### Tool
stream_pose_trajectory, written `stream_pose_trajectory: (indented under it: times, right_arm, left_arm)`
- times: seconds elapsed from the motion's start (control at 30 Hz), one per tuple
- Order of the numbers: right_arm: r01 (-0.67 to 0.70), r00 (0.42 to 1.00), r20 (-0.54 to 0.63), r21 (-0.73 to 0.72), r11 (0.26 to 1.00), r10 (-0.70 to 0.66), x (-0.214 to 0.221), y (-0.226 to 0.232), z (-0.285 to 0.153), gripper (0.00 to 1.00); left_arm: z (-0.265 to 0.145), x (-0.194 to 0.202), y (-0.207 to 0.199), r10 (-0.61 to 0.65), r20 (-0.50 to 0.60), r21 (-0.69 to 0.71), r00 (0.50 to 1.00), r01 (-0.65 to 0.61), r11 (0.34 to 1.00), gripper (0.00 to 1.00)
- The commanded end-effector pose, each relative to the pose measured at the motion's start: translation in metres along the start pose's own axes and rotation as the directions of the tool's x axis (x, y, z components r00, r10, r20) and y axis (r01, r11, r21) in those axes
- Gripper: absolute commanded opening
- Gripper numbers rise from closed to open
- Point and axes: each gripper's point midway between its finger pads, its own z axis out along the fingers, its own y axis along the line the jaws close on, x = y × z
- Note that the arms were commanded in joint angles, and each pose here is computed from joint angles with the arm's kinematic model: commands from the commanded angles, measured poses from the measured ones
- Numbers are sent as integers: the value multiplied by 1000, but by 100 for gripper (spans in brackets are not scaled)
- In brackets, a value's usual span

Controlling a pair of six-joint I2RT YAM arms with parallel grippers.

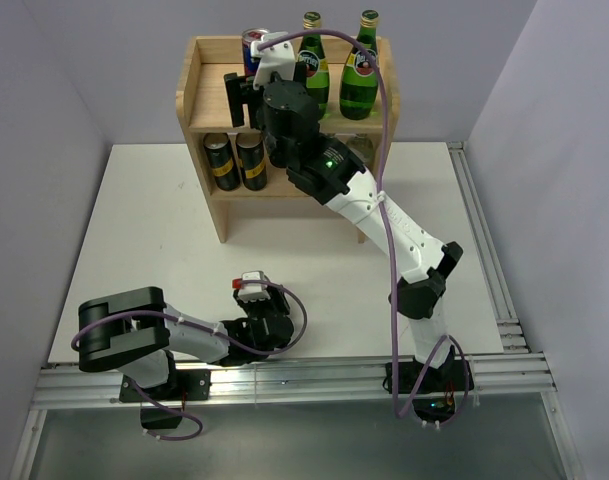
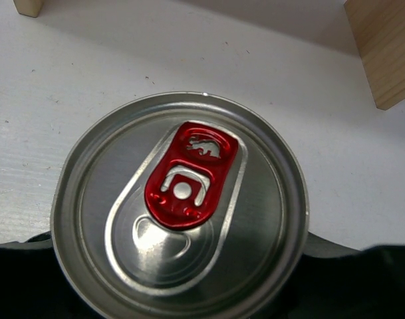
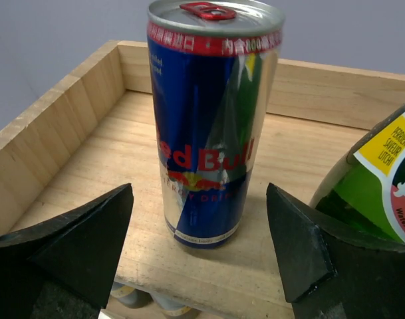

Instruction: Place and organize the beverage onto the shelf

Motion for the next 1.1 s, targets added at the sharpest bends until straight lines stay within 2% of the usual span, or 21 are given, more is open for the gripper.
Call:
stream_pose_trajectory:
  times: [0.0, 0.17, 0.33, 0.6, 0.93, 1.0, 1.03, 1.07]
  right_arm:
    - [-25, 999, 26, 9, 1000, 25, -9, -6, -1, 88]
    - [-39, 999, 19, 8, 999, 39, -8, -8, -4, 88]
    - [-56, 998, -6, 2, 998, 56, 0, -10, -13, 88]
    - [-47, 999, 19, -19, 999, 47, 0, 0, -62, 88]
    - [-81, 996, 34, -75, 994, 84, -7, 16, -125, 88]
    - [-93, 995, 32, -75, 993, 96, -8, 15, -135, 88]
    - [-97, 995, 32, -75, 992, 100, -9, 11, -141, 88]
    - [-106, 994, 31, -74, 992, 108, -11, 10, -149, 88]
  left_arm:
    - [-6, 33, 7, 80, -131, 41, 988, -76, 996, 32]
    - [-6, 31, 9, 81, -129, 34, 988, -77, 996, 27]
    - [-6, 29, 10, 83, -122, 20, 989, -81, 997, 14]
    - [-6, 27, 10, 99, -119, -3, 988, -100, 995, 0]
    - [-21, 23, 3, 147, -112, -24, 983, -150, 988, 0]
    - [-26, 17, -4, 136, -115, -11, 984, -138, 990, 0]
    - [-31, 17, 5, 190, -134, -25, 973, -195, 980, 0]
    - [-35, 6, -3, 179, -133, -19, 975, -183, 983, 0]
